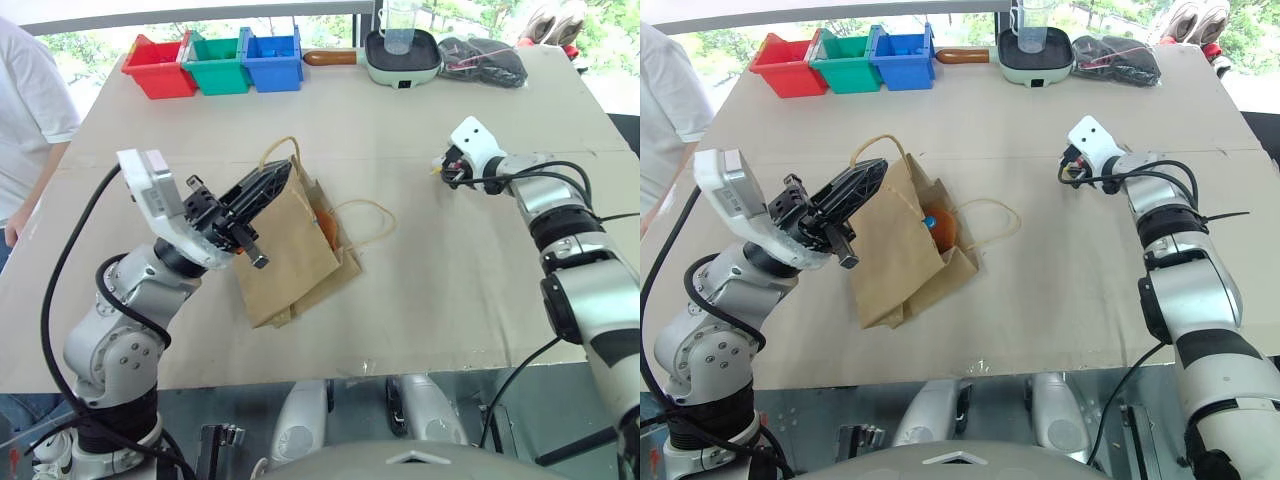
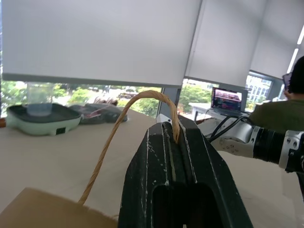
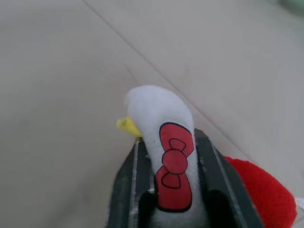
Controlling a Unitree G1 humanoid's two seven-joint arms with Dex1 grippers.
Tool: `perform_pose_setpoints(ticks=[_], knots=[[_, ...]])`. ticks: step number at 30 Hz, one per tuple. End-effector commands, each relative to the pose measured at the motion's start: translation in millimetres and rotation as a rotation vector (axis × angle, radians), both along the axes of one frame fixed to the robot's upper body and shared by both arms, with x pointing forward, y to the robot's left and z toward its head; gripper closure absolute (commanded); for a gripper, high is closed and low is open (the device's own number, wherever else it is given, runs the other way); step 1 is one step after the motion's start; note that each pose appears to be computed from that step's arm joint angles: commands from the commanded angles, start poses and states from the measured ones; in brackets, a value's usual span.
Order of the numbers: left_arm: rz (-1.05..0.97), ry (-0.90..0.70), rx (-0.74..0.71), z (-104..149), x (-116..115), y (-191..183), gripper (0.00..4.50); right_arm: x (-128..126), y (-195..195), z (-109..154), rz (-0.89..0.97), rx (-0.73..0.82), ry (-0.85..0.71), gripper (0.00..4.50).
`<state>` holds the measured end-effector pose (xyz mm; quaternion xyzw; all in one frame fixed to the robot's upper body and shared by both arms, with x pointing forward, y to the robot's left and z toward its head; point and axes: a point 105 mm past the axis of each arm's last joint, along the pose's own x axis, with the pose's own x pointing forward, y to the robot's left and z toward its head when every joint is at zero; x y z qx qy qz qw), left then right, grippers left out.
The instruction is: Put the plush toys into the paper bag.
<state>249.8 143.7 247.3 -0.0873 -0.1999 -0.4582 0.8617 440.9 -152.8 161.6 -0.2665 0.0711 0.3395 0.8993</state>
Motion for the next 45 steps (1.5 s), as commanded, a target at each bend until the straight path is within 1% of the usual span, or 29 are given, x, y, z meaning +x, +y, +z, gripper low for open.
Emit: perform_pose_setpoints(ticks=[1,2,4,6,9,11,15,17,18,19,20,22,24,28,32,35,37,40,43,45], knots=[[-0.115,-0.062,-0.032,13,-6,-8,4.50,-45,42,77,0.313,0.082,-0.290,4.47],[-0.150,-0.057,-0.040,14,-4,-11,4.50,-64,59,84,0.413,0.033,-0.343,4.47],[-0.201,-0.052,-0.052,16,-1,-15,4.50,-92,85,89,0.553,-0.022,-0.396,4.47],[-0.251,-0.052,-0.058,17,2,-20,4.50,-110,112,78,0.676,-0.094,-0.403,4.47],[-0.289,-0.056,-0.064,20,6,-23,4.50,-127,136,63,0.799,-0.163,-0.398,4.47],[-0.312,-0.062,-0.057,21,10,-26,4.50,-142,154,50,0.927,-0.225,-0.398,4.47],[-0.315,-0.076,-0.036,20,18,-31,4.50,-171,178,38,1.135,-0.271,-0.381,4.47],[-0.311,-0.082,-0.036,20,19,-33,4.50,-174,182,31,1.174,-0.310,-0.402,4.47],[-0.311,-0.085,-0.036,21,19,-34,4.50,-175,181,24,1.197,-0.322,-0.363,3.59],[-0.311,-0.089,-0.035,21,18,-35,4.50,-175,179,19,1.210,-0.330,-0.339,3.37],[-0.310,-0.092,-0.036,20,17,-35,4.50,-175,178,16,1.211,-0.327,-0.330,2.93],[-0.297,-0.096,-0.038,19,12,-31,4.50,-170,176,18,1.165,-0.294,-0.340,1.94],[-0.281,-0.105,-0.041,19,6,-23,4.50,-165,167,23,1.096,-0.247,-0.319,1.36],[-0.263,-0.111,-0.059,19,-5,-9,4.50,-154,139,24,0.950,-0.214,-0.269,1.36],[-0.260,-0.109,-0.060,19,-11,-2,4.50,-151,117,31,0.802,-0.086,-0.177,1.36],[-0.249,-0.103,-0.060,19,-16,5,4.50,-145,86,36,0.598,0.063,-0.054,1.36],[-0.243,-0.098,-0.061,19,-16,6,4.50,-145,74,37,0.538,0.091,-0.056,1.36],[-0.255,-0.087,-0.074,16,-16,0,4.50,-159,84,37,0.605,0.080,-0.065,1.36],[-0.275,-0.078,-0.068,11,-16,-7,4.50,-164,107,44,0.689,0.087,-0.107,1.36],[-0.285,-0.079,-0.071,10,-16,-9,4.50,-166,118,44,0.738,0.056,-0.138,1.36]])
